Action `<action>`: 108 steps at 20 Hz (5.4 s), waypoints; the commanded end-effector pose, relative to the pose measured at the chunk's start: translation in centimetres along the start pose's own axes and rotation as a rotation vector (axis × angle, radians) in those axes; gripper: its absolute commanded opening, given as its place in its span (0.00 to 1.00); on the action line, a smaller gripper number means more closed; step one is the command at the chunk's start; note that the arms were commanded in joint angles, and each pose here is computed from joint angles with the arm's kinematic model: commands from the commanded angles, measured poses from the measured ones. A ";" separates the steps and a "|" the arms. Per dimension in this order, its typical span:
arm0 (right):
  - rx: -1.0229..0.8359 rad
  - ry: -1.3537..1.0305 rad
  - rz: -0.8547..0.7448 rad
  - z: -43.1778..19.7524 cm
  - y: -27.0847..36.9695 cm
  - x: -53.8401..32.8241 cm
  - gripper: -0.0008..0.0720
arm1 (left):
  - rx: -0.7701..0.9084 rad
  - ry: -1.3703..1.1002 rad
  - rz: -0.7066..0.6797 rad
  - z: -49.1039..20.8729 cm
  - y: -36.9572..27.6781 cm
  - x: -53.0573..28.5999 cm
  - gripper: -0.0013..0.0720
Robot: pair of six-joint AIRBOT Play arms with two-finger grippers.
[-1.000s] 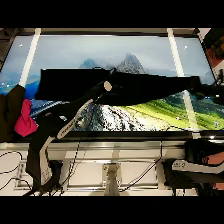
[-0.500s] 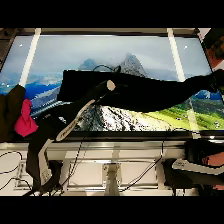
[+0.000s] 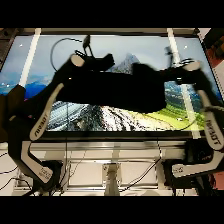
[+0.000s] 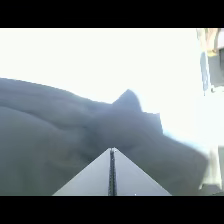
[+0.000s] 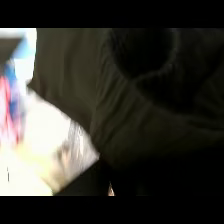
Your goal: Fold the clothes and pants, and hang the long-sleeved shirts on hangers.
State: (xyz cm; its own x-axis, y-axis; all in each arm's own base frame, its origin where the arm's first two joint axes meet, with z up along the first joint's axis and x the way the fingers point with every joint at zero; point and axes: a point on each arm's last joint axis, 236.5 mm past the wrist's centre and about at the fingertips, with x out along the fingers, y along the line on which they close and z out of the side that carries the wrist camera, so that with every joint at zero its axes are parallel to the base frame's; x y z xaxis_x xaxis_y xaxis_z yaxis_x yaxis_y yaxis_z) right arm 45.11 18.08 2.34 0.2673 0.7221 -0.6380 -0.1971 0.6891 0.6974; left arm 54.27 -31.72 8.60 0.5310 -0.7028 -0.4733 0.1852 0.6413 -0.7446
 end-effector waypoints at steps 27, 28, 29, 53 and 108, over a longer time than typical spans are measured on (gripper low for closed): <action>0.563 -0.046 0.024 -10.9 -13.6 -4.7 0.78 | 0.069 0.262 -0.002 -3.0 1.8 -5.6 0.42; 0.556 -0.035 0.014 -10.5 -13.8 -3.8 0.78 | 0.071 0.262 0.003 -3.0 1.9 -5.6 0.42; 0.557 -0.034 -0.001 -10.0 -14.1 -3.2 0.77 | 0.081 0.265 0.018 -3.1 2.4 -5.6 0.42; 0.656 0.043 -0.070 -5.8 -18.8 -9.9 0.94 | 0.089 0.438 0.059 -9.0 4.0 -2.5 0.42; -0.422 0.190 -0.102 -5.6 14.9 13.4 0.91 | 0.077 -0.121 0.158 9.0 5.2 -14.4 0.43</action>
State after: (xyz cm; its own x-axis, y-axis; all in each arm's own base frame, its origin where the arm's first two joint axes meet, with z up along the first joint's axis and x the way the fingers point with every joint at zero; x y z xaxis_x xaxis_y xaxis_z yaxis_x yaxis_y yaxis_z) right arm 42.32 36.07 4.06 0.1618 0.6657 -0.7285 -0.4937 0.6938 0.5243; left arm 54.24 -19.42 13.99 0.5943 -0.5961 -0.5399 0.1844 0.7544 -0.6300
